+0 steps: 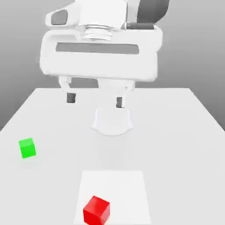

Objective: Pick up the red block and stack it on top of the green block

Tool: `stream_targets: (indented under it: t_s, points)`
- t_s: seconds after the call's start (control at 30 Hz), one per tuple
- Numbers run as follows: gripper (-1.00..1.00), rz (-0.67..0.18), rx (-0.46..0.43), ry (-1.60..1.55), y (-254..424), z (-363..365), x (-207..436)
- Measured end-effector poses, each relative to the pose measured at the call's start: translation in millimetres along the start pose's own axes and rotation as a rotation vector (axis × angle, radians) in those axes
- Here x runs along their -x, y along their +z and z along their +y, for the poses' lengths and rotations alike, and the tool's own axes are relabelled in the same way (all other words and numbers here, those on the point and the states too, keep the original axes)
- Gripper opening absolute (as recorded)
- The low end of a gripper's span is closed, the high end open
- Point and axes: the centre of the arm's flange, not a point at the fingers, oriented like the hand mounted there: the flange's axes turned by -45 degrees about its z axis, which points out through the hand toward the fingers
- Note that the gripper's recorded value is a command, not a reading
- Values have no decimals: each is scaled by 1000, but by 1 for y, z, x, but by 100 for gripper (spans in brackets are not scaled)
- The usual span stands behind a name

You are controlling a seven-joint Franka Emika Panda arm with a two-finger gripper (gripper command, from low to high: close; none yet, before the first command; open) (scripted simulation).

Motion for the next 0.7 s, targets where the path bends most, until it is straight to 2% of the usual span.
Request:
stream_targets:
  t_s: [0.33, 0.5, 0.53, 0.7]
  points:
    - [0, -275, 47, 164, 175, 19, 62]
    - [0, -299, 50, 179, 241, 22, 85]
    - [-100, -300, 50, 179, 248, 22, 88]
    - [-100, -298, 50, 179, 248, 22, 88]
